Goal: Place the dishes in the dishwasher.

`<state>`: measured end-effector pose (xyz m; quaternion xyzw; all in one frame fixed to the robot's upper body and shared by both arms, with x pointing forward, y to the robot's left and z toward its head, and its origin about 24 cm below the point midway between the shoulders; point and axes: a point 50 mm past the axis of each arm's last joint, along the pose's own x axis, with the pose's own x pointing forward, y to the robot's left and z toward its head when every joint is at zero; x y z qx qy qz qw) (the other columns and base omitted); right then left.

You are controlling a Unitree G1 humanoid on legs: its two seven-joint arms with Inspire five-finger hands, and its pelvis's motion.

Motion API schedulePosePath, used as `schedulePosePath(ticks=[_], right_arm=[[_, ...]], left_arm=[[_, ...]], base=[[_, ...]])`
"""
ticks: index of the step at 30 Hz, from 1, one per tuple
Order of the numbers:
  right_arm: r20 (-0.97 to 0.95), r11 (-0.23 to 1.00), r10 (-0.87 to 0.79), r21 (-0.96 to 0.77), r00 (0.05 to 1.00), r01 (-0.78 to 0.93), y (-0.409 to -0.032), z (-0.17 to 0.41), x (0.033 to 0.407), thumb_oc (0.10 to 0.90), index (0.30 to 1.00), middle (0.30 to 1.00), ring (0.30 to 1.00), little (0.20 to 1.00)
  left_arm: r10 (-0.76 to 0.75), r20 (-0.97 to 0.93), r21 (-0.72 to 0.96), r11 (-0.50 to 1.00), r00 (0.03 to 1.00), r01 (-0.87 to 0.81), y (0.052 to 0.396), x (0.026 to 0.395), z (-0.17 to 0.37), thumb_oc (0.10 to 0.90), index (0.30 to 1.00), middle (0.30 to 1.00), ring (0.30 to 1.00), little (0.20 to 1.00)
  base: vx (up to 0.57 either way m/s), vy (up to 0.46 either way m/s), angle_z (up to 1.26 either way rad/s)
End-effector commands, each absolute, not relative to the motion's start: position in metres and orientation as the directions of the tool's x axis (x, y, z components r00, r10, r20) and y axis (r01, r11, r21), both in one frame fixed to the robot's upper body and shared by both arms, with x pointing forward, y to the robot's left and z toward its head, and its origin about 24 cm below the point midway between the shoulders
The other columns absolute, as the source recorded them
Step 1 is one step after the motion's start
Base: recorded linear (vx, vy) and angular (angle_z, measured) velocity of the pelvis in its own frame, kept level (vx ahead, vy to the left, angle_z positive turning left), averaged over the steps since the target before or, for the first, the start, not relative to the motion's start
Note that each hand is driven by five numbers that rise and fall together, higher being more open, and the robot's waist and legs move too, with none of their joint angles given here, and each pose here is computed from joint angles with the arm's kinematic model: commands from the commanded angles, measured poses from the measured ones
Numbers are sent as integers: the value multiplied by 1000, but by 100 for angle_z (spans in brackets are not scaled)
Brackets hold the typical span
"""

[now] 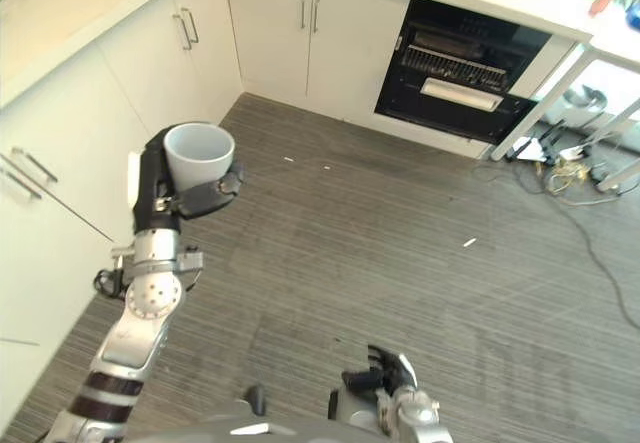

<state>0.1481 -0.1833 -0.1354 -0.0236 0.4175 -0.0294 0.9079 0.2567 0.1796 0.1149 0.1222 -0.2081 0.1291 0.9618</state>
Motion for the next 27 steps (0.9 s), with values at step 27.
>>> schedulePosePath(ticks=[27], right_arm=[[-725,979,-204,-135,657,155,-211,-130,169,800,900,900,900,900]], left_arm=[[123,524,120,969,843,-217,170,257,131,400,300,300,300,300]], base=[[427,-79,-8]])
